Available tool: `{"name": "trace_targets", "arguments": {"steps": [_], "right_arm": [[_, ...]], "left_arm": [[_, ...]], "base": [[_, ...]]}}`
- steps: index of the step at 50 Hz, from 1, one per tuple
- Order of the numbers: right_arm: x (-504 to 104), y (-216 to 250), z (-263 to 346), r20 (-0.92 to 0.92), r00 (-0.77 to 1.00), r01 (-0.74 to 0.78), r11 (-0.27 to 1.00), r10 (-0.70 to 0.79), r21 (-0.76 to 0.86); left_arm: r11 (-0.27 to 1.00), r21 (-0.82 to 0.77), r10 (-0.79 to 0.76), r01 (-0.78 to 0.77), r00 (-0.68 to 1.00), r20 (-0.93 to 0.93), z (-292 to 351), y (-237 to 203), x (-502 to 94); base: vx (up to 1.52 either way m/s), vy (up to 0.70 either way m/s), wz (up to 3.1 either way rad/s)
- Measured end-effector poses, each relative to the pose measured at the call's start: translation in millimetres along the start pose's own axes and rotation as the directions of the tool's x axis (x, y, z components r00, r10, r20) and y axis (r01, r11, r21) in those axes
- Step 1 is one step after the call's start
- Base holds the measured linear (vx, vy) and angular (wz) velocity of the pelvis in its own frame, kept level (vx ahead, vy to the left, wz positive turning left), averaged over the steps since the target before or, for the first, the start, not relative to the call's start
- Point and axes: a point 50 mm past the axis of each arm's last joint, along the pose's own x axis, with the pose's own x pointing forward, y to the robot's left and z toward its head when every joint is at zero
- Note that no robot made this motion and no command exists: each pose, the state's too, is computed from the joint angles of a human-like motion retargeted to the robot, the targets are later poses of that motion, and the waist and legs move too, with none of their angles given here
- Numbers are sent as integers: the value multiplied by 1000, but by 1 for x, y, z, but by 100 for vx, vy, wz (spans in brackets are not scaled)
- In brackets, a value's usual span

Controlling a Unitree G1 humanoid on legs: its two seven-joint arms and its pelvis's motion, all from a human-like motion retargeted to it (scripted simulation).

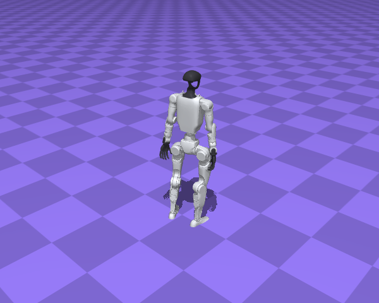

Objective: In place motions

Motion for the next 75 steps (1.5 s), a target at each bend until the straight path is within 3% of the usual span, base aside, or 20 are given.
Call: {"name": "trace_targets", "arguments": {"steps": [15,22,33,45,59,65,69,75], "right_arm": [[-5,-23,-45,-167,985,64,978,-30,200],[-6,-34,-28,-118,991,77,982,-57,171],[-8,-40,30,116,988,88,989,-102,121],[-2,-20,-5,4,1000,22,987,-23,158],[-6,7,-86,-276,956,28,901,103,433],[-2,15,-61,-183,978,15,832,104,555],[0,17,-40,-117,988,-32,869,103,493],[-1,-3,4,29,1000,-17,970,11,241]], "left_arm": [[990,-137,45,-36,997,62,-3,-7,1],[985,-161,67,-57,996,57,-6,-4,1],[981,-195,4,-10,1000,-31,-26,-26,1],[983,-185,-1,-1,1000,-9,-27,-35,1],[979,-202,40,-29,998,52,-10,-11,1],[982,-169,116,-86,979,170,28,24,-4],[981,-150,155,-125,965,214,38,35,-7],[977,-209,74,-40,985,157,21,12,-2]], "base": [[-7,-13,-8],[-7,-6,-53],[-4,-4,-47],[4,7,16],[7,20,53],[-13,18,10],[2,9,-30],[1,12,-5]]}}
